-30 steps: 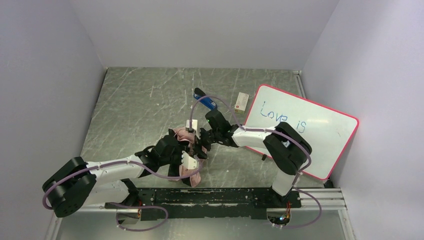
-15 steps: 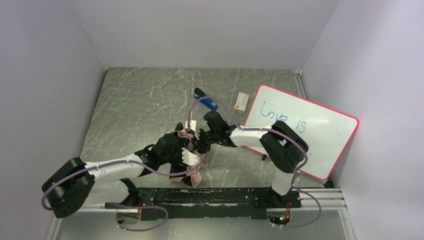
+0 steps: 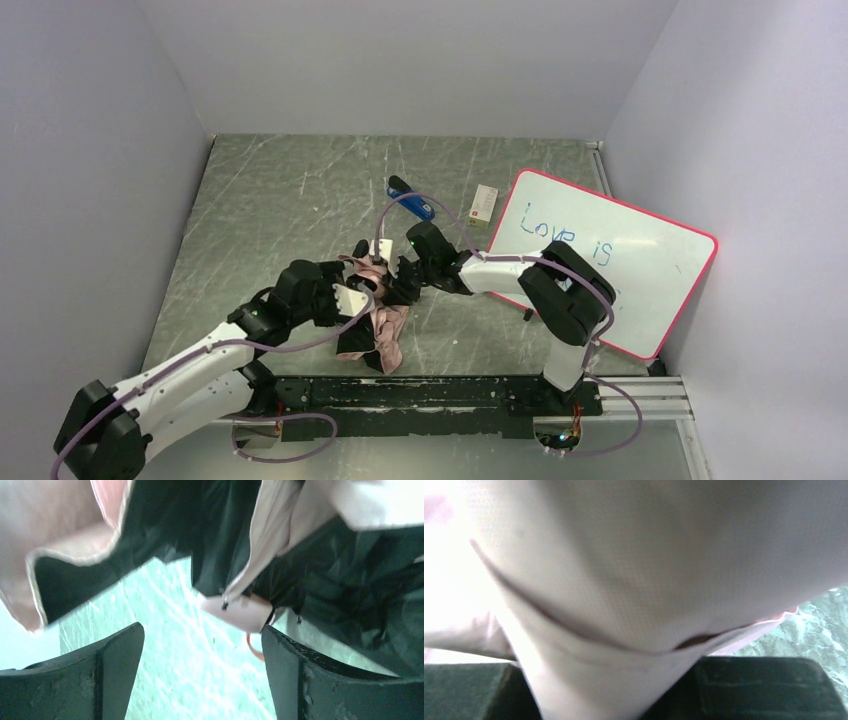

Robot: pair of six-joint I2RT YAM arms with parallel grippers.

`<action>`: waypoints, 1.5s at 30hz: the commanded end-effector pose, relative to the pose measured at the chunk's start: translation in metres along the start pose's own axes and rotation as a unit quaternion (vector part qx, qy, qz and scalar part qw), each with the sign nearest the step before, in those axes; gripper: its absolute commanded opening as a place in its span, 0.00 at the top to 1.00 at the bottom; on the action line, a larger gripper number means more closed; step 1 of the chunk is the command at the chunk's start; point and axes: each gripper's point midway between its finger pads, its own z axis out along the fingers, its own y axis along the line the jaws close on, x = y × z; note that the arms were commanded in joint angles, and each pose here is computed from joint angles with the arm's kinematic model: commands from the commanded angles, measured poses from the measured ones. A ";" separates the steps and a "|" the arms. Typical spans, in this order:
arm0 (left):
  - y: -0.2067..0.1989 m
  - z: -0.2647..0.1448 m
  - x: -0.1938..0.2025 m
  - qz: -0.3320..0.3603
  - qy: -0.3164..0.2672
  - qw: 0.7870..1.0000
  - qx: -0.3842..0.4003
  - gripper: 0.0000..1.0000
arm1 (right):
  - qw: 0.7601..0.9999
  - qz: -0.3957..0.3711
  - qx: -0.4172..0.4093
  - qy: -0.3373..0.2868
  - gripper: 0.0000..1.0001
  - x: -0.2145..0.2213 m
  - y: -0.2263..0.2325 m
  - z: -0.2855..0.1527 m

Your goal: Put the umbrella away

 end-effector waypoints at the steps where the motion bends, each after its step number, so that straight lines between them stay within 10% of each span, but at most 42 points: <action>1: -0.024 -0.018 0.039 -0.014 0.060 0.997 0.036 0.11 | 0.997 0.005 0.045 0.069 0.88 0.042 -0.018 0.000; 14: 0.006 -0.057 0.049 -0.114 0.064 0.991 -0.034 0.12 | 0.982 -0.120 0.111 0.091 0.85 0.035 -0.006 0.004; 28: 0.060 -0.068 0.002 -0.188 0.008 0.982 -0.010 0.12 | 0.915 -0.293 0.212 0.180 0.85 0.066 0.003 -0.015; 45: 0.017 -0.045 -0.022 -0.192 -0.049 0.954 0.224 0.05 | 0.772 -0.507 0.329 0.195 0.86 0.072 0.031 -0.027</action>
